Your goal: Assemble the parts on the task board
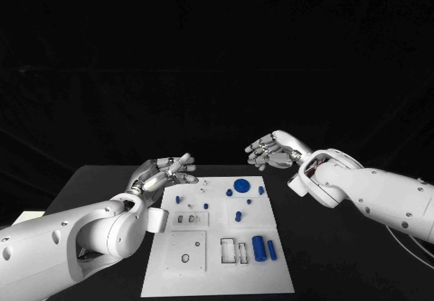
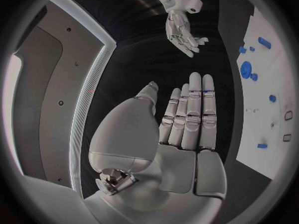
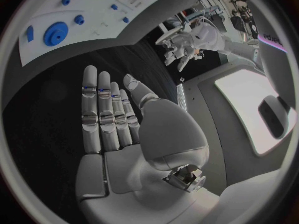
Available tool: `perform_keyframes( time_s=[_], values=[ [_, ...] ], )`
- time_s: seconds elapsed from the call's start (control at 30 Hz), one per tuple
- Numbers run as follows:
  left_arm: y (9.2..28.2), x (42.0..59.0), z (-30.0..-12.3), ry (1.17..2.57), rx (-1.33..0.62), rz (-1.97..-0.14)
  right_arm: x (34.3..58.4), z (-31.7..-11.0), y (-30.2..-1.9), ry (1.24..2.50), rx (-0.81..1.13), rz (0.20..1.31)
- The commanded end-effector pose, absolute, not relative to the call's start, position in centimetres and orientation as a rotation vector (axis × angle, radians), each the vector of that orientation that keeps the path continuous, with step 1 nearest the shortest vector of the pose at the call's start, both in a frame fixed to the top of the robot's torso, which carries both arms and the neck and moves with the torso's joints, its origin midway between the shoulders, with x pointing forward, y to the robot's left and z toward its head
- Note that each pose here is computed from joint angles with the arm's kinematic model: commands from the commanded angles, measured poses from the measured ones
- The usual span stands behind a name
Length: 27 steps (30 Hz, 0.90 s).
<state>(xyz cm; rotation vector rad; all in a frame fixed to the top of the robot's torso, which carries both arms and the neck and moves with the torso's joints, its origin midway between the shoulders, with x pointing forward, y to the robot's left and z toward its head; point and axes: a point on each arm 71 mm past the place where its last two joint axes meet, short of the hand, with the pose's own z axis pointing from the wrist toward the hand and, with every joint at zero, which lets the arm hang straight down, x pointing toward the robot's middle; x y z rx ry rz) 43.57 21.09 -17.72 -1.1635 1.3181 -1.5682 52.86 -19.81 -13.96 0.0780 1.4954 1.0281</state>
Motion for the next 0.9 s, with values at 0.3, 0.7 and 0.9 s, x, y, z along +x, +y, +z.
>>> perform_keyframes(
  time_s=[0.3, 0.7, 0.9],
  values=[
    [20.0, 42.2, -15.4, 1.322, -1.178, -1.746, 53.2, -12.7, -18.0, 1.561, -0.314, 0.605],
    [20.0, 41.5, -14.5, 1.337, -1.175, -1.771, 53.0, -12.3, -16.4, 1.534, -0.431, 0.512],
    [20.4, 41.5, -14.3, 1.333, -1.171, -1.764, 53.1, -12.6, -16.0, 1.558, -0.477, 0.488]
  ],
)
